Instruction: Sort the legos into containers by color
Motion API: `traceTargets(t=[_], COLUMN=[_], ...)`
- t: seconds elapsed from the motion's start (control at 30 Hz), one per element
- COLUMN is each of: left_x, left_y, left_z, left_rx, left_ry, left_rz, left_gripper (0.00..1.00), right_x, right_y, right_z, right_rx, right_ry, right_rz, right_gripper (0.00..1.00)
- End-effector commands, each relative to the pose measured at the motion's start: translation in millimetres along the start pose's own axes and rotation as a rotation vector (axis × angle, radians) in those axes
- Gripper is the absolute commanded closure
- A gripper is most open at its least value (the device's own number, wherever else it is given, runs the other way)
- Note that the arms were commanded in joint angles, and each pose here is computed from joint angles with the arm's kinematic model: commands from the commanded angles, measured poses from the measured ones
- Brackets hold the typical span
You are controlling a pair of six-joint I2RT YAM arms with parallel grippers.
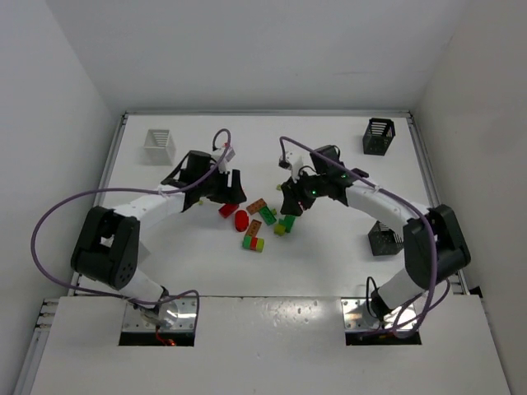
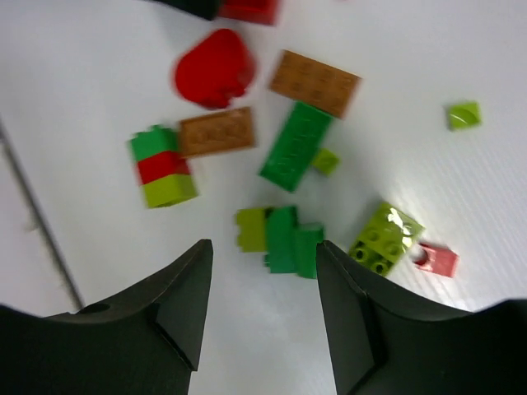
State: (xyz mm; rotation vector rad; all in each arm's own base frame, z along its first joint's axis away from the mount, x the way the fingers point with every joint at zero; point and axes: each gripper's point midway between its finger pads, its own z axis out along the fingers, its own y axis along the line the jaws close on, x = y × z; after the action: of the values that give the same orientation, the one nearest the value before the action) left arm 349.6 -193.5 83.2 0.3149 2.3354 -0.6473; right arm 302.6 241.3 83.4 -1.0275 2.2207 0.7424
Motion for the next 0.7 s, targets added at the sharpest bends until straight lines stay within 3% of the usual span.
traceTargets(t=[0.0, 0.07, 0.13, 0.33, 0.47, 0.67], left_x=[-17.6, 1.2, 34.0, 65.1, 72.7, 82.7], left_y=[-35.5, -56.9, -64.5, -66.1, -72.4, -67.1], left_z=[-26.3, -42.6, -53.7, -69.2, -68.7, -64.0], left_rx=[0.233, 0.416, 0.525, 0.601, 0.636, 0.633], left_ry=[-0.064, 0.021, 0.111, 0.14, 0.115, 0.133], left_rz=[0.11, 0.237, 0.36, 0.606, 0.763, 0.809], left_gripper=[0.29, 0.45, 0.51, 0.49, 0.49, 0.46], right_x=[-13.9, -6.6, 11.5, 40.2, 38.6, 30.5], right_y=[52.6, 74.2, 87.0, 102.2, 102.1, 101.1], right_z=[-20.0, -23.9, -21.5, -5.0, 12.7, 39.1], right_rx=[-0.234, -0.33, -0.375, -0.362, -0.306, -0.23], right_ry=[-0.087, -0.074, -0.04, -0.003, -0.071, -0.136], right_rz=[-0.174, -0.219, -0.273, -0.307, -0.301, -0.335], right_gripper=[0.46, 0.46, 0.46, 0.38, 0.35, 0.34])
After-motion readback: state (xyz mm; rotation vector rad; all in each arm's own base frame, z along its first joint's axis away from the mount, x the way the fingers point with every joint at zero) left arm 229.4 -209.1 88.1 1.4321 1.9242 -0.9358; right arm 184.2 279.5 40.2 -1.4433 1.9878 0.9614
